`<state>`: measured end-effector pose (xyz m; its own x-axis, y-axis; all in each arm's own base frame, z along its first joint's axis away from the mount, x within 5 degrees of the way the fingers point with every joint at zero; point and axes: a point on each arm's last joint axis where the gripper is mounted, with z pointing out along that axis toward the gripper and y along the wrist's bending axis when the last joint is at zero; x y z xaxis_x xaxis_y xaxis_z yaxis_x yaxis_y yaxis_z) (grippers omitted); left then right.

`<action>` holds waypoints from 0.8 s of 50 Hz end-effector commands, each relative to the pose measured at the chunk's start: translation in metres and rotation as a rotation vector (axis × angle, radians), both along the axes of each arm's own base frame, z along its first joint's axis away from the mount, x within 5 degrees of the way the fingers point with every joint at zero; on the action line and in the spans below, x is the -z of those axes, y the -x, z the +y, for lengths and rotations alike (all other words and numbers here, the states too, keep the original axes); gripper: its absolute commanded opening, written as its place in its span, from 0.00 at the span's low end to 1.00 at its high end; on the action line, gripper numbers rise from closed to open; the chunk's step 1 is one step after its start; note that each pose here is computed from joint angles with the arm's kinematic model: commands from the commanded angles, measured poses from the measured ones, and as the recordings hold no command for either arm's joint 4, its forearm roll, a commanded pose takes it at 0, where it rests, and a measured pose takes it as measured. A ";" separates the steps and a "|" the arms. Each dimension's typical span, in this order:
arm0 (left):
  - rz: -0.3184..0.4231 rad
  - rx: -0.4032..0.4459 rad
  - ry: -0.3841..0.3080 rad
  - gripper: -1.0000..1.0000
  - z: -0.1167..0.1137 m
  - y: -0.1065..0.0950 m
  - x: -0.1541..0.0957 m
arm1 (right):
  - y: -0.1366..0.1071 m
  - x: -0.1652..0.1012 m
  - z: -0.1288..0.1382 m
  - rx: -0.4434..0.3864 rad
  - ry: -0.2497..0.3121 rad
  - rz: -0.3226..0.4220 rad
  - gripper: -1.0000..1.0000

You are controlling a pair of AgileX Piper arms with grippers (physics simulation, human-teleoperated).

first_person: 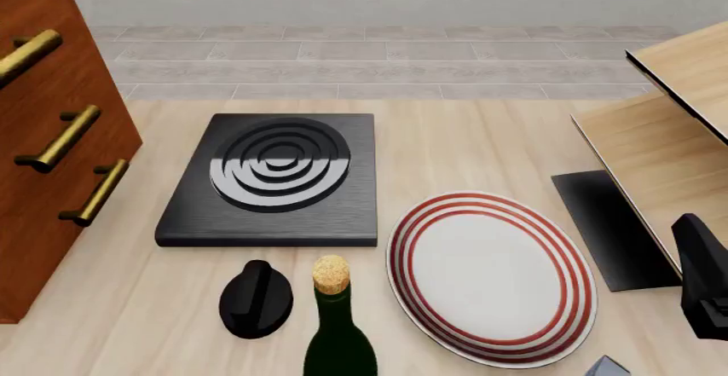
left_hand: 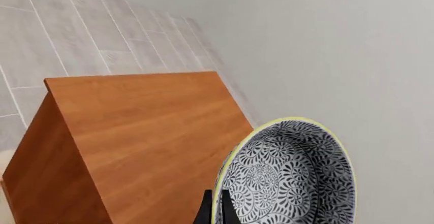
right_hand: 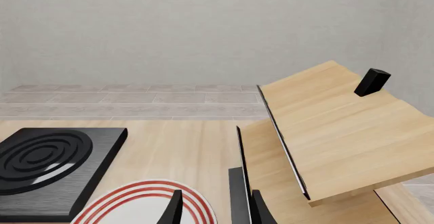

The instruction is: Put the bowl on the top of the cabinet.

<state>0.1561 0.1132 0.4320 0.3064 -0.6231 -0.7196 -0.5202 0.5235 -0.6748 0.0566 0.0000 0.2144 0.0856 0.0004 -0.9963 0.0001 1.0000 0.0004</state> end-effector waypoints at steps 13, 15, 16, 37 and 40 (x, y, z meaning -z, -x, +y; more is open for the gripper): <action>-0.014 -0.068 0.044 0.00 0.022 -0.007 -0.006 | 0.000 0.000 0.000 0.000 0.000 0.000 1.00; -0.009 -0.072 0.045 0.00 0.024 -0.008 -0.006 | 0.000 0.000 0.000 0.000 0.000 0.000 1.00; -0.005 -0.072 0.045 0.00 0.024 -0.009 -0.006 | 0.000 0.000 0.000 0.000 0.000 0.000 1.00; 0.059 -0.070 0.033 0.00 0.031 -0.014 0.000 | 0.000 0.000 0.000 0.000 0.000 0.000 1.00; 0.061 -0.073 0.033 0.00 0.033 -0.015 0.001 | 0.000 0.000 0.000 0.000 0.000 0.000 1.00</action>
